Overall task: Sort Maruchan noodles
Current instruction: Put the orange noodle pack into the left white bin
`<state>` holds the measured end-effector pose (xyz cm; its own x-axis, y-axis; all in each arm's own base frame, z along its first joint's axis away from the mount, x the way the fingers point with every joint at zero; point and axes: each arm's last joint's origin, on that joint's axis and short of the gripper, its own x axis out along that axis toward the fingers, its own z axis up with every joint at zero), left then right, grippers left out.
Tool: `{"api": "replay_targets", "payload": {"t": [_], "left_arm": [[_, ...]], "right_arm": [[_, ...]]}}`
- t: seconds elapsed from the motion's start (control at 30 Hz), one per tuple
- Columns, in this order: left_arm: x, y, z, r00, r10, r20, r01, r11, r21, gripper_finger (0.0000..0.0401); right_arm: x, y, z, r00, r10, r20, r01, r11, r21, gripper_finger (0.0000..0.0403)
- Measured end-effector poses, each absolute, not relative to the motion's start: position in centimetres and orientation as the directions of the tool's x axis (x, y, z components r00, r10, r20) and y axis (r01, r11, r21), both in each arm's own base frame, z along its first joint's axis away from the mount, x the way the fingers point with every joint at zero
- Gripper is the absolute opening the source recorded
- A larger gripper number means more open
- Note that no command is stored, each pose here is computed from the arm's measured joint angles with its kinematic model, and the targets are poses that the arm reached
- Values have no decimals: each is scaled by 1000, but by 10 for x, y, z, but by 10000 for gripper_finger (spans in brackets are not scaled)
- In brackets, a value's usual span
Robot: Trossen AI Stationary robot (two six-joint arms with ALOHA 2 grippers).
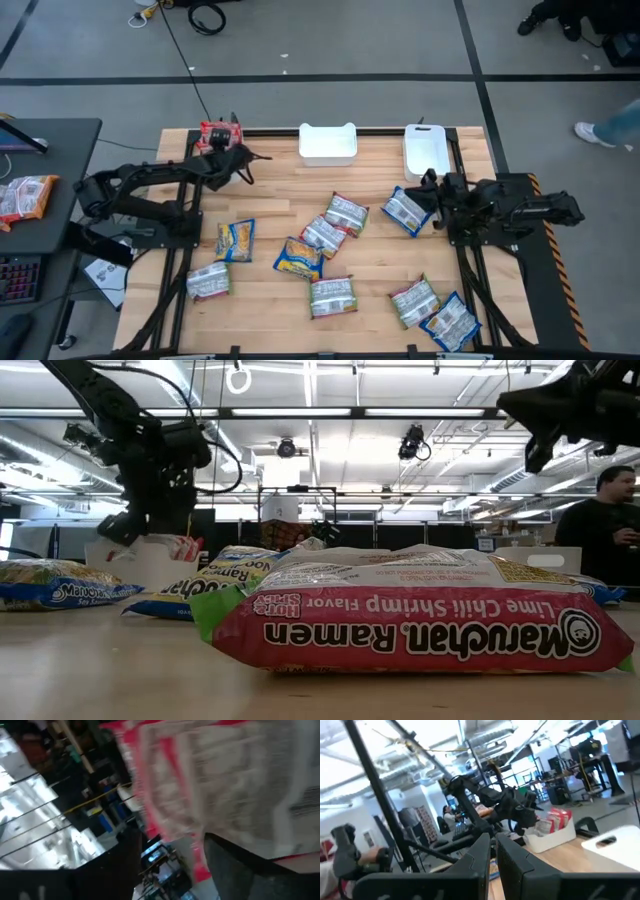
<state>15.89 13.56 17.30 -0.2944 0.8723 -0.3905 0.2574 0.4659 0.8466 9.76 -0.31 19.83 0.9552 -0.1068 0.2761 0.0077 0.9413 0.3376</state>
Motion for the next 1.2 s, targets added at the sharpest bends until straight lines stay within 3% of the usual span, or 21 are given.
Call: {"api": "replay_targets", "payload": {"t": [0.37,0.57,0.63,0.77,0.87,0.97,1.07,1.2], "left_arm": [[197,102,223,-183,939,-292,206,327,922,254],[209,58,266,-30,944,-330,3,330,944,254],[213,38,283,64,921,-385,-130,390,911,254],[225,-1,307,319,769,-554,-365,639,678,254],[237,-28,314,513,628,-586,-394,778,489,254],[253,-49,314,661,528,-534,-393,849,353,254],[271,-61,304,719,493,-489,-399,870,289,254],[295,-65,274,704,483,-521,-420,874,244,254]], "right_arm": [[134,21,225,998,10,58,-19,987,157,9],[170,59,233,992,73,-107,-70,997,31,8],[182,73,231,982,64,-178,-70,997,-27,7],[202,93,219,930,10,-367,-63,989,-131,8],[214,100,206,874,-26,-486,-60,985,-160,10],[225,102,191,832,-57,-551,-54,982,-182,10],[233,100,175,795,-95,-599,-43,976,-211,10],[241,95,152,738,-147,-659,-10,974,-228,10]]}}
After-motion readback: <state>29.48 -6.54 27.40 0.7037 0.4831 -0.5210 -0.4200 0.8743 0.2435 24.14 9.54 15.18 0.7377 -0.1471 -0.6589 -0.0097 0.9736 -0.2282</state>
